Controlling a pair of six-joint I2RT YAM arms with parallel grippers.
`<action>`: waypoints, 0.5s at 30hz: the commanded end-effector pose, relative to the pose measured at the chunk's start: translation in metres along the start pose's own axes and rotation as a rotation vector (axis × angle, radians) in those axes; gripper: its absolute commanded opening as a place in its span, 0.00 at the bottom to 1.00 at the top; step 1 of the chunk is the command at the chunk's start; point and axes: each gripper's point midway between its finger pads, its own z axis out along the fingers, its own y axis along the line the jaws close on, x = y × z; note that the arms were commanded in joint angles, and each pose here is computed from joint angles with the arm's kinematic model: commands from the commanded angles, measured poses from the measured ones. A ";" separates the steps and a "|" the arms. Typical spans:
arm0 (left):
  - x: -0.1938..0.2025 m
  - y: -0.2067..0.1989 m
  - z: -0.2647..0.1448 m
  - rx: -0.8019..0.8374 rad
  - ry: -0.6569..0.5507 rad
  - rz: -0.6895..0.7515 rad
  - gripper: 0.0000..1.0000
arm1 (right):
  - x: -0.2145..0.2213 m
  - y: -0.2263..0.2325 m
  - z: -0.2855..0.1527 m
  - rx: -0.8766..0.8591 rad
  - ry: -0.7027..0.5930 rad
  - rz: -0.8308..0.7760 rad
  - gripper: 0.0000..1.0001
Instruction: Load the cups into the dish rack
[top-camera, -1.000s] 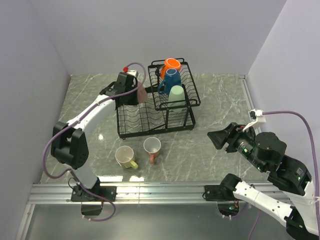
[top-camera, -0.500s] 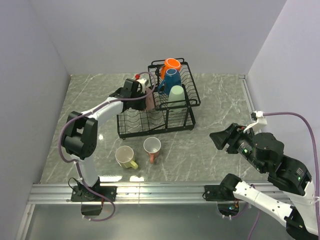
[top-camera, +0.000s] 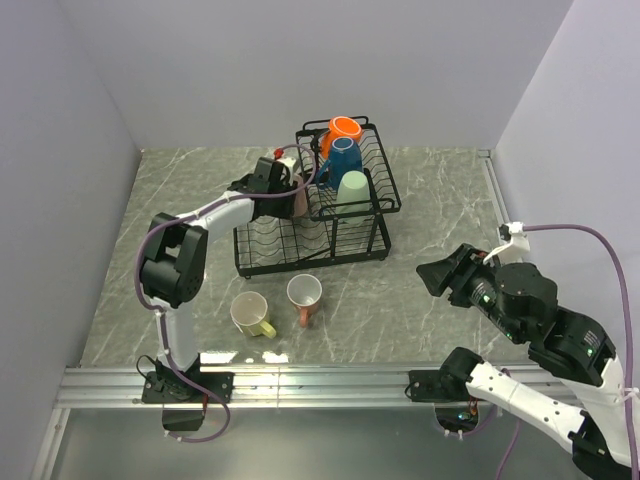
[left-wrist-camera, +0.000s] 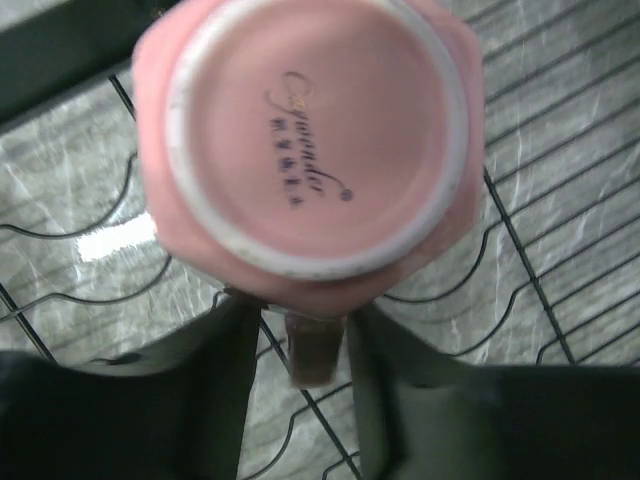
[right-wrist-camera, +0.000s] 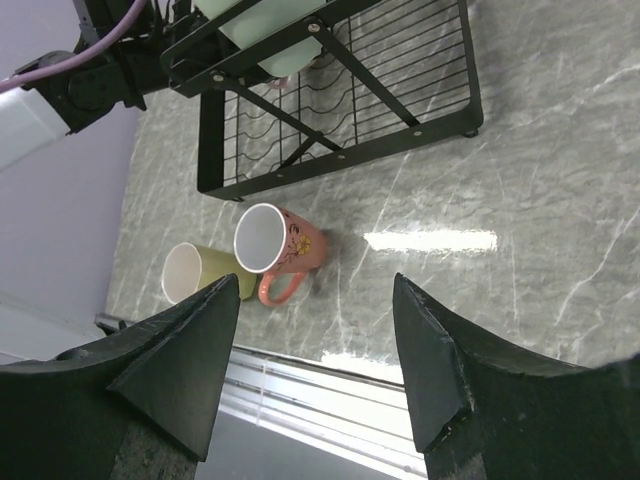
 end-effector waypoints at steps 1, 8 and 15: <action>-0.045 -0.002 -0.010 -0.004 -0.137 0.015 0.46 | -0.001 0.003 0.009 0.015 -0.011 0.039 0.70; -0.059 -0.008 -0.027 0.024 -0.181 0.017 0.66 | 0.002 0.005 0.016 0.024 -0.003 0.052 0.68; -0.080 -0.007 -0.065 0.019 -0.243 0.007 0.68 | 0.007 0.014 0.028 0.012 0.027 0.024 0.67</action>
